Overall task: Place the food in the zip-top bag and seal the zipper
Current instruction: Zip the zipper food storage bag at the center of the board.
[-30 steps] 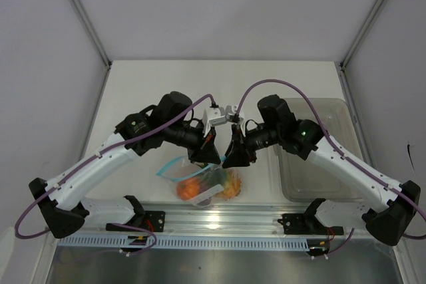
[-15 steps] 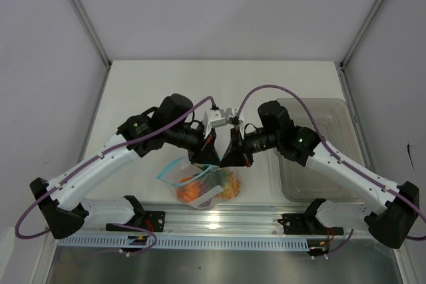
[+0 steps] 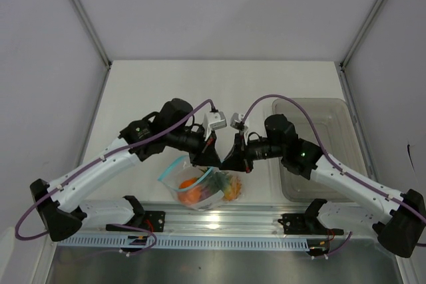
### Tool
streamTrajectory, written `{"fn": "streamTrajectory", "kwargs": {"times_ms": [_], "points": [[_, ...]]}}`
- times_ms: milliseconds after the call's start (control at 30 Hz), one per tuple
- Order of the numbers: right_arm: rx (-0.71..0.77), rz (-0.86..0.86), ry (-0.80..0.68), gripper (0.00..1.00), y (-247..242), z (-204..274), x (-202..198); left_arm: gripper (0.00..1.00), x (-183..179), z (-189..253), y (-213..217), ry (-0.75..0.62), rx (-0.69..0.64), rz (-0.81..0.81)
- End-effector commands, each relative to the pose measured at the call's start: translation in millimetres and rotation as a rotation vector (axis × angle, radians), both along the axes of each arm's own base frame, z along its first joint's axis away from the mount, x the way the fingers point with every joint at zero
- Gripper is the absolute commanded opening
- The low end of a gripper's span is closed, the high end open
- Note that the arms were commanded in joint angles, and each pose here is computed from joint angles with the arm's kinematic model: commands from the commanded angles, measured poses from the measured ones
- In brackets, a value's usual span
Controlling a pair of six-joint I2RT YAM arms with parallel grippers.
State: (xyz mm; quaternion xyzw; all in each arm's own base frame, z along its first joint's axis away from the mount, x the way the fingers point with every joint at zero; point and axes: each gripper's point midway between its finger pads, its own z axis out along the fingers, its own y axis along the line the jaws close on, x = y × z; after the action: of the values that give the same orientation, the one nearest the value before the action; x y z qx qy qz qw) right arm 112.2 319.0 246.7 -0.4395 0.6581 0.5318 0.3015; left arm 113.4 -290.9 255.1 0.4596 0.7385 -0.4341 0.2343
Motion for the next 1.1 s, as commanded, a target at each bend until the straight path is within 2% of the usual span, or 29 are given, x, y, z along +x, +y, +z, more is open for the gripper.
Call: {"fn": "streamTrajectory", "kwargs": {"times_ms": [0, 133, 600, 833, 933, 1067], "points": [[0.098, -0.069, -0.044, 0.00, 5, 23, 8, 0.01, 11, 28, -10, -0.090, -0.125, 0.025], [0.161, -0.106, -0.060, 0.00, 2, 35, 9, 0.01, 11, 23, -8, -0.085, -0.115, 0.026], [0.190, -0.151, -0.042, 0.00, -29, 33, 18, 0.01, 3, 5, 12, -0.071, -0.057, 0.030], [0.182, -0.180, -0.053, 0.00, -39, 39, 23, 0.01, 16, -11, 31, -0.106, 0.024, 0.163], [0.168, -0.198, -0.050, 0.00, -44, 38, 24, 0.01, 36, -19, 51, -0.159, 0.102, 0.325], [0.131, -0.141, -0.026, 0.00, -42, 33, 17, 0.01, 24, -11, 52, -0.161, 0.049, 0.287]]}}
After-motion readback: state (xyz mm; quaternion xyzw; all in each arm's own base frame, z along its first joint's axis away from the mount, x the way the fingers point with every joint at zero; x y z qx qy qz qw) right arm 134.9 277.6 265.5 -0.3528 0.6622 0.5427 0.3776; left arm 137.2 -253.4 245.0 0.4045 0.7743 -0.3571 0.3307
